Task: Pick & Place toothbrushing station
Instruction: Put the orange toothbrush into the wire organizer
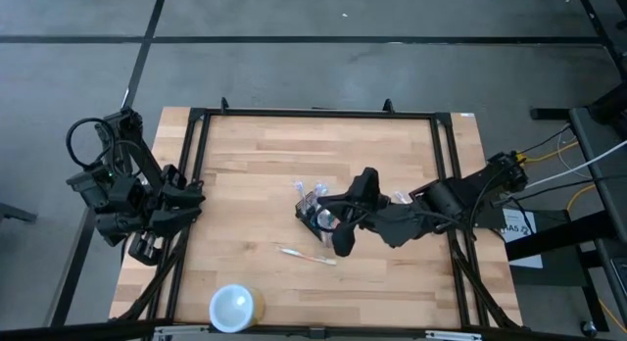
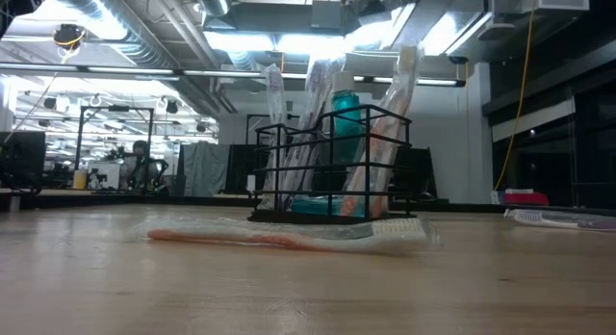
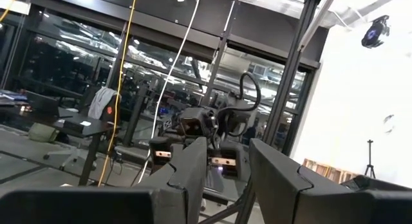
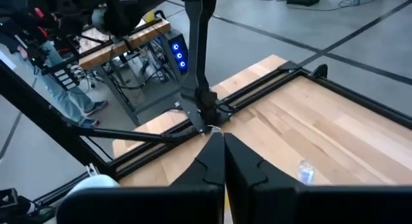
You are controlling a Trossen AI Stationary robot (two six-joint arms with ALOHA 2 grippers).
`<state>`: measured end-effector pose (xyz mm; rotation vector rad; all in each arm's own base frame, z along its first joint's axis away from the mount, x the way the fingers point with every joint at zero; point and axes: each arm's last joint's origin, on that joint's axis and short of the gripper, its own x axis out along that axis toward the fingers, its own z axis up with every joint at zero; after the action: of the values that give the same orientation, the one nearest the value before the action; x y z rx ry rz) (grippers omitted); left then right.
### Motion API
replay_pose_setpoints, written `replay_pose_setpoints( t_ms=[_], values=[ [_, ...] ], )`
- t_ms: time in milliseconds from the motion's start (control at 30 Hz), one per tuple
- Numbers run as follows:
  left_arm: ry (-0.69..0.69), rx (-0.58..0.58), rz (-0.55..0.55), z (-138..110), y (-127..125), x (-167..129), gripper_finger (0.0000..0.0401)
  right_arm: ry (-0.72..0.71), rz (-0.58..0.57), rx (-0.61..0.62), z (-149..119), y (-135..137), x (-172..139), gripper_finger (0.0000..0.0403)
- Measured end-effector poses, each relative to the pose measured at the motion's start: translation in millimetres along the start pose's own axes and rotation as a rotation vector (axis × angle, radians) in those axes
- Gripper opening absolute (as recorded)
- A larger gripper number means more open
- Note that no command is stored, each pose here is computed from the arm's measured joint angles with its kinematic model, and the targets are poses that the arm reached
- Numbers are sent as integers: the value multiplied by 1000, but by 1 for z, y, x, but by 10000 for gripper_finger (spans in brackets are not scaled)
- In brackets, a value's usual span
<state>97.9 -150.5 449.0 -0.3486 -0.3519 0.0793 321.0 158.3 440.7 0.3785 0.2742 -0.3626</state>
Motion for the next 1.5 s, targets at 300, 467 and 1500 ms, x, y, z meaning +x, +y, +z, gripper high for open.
replay_pose_setpoints(
  t_ms=[300, 467, 1500],
  values=[
    [2, 3, 4, 0, 0, 0, 113, 69, -39, -18, -24, 7, 20, 0],
    [5, 1, -3, 0, -1, -1, 113, 95, -48, -39, -37, 13, 30, 0],
    [56, -3, -13, -1, -5, -10, 113, 106, 509, -314, -38, 42, 67, 0]
  ],
)
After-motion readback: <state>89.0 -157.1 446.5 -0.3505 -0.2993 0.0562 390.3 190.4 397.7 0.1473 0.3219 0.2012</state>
